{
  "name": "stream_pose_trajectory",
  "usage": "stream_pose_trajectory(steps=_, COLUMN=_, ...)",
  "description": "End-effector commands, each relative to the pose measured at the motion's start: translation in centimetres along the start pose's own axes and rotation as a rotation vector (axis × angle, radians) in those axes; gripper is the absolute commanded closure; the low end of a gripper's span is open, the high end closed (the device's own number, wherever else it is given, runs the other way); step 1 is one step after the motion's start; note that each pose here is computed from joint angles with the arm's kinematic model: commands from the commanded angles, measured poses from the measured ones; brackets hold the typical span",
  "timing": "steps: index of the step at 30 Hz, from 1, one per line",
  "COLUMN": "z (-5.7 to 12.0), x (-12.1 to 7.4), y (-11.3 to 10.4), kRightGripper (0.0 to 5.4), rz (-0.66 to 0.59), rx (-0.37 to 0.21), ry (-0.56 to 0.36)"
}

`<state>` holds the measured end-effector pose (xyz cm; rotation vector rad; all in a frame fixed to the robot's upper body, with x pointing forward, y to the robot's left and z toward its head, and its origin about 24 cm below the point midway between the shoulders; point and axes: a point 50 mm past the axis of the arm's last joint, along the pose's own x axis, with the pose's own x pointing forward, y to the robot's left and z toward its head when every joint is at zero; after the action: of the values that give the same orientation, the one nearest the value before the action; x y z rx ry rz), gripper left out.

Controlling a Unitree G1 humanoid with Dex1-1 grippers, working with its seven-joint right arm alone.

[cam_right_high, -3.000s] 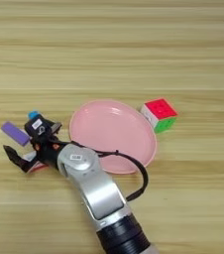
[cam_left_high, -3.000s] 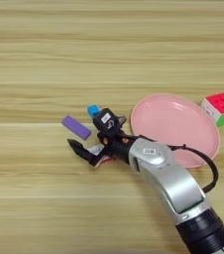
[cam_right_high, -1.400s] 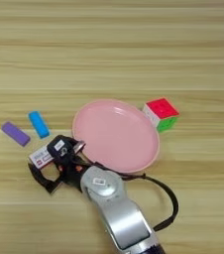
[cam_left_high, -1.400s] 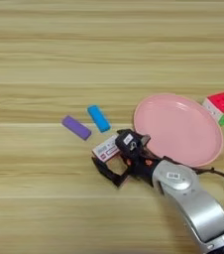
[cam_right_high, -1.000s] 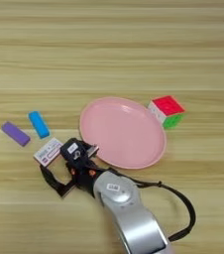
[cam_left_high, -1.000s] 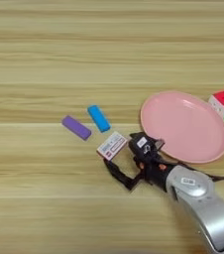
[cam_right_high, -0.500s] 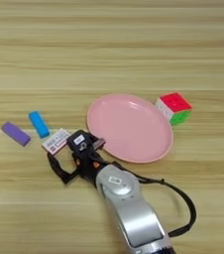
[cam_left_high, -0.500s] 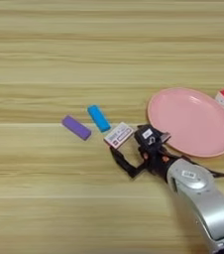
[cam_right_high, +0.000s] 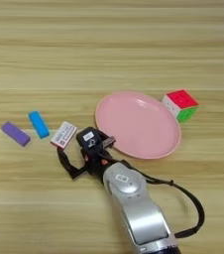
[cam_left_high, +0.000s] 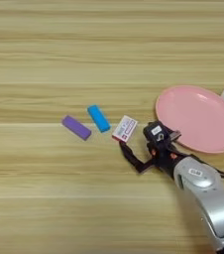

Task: Move the objects on the table

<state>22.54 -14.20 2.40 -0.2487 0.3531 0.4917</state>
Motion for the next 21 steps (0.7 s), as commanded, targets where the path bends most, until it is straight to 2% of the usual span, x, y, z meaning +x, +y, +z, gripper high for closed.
stream_pose_trajectory(steps=1, z=1.2, x=0.0, y=0.0, kRightGripper=0.04, rz=-0.012, rx=-0.001, ry=-0.061)
stream_pose_trajectory(steps=6, z=3.6, x=0.0, y=2.2, kRightGripper=0.04, rz=0.05, rx=0.063, ry=-0.179)
stream_pose_trajectory(steps=10, z=4.6, x=-0.2, y=3.6, kRightGripper=0.04, rz=0.101, rx=0.084, ry=-0.215)
stream_pose_trajectory(steps=12, z=4.7, x=-0.1, y=3.7, kRightGripper=0.04, rz=0.1, rx=0.088, ry=-0.213)
stream_pose_trajectory(steps=16, z=3.5, x=0.3, y=2.7, kRightGripper=0.04, rz=0.037, rx=0.114, ry=-0.164)
stream_pose_trajectory(steps=21, z=4.4, x=-1.4, y=2.4, kRightGripper=0.04, rz=-0.025, rx=0.103, ry=-0.224)
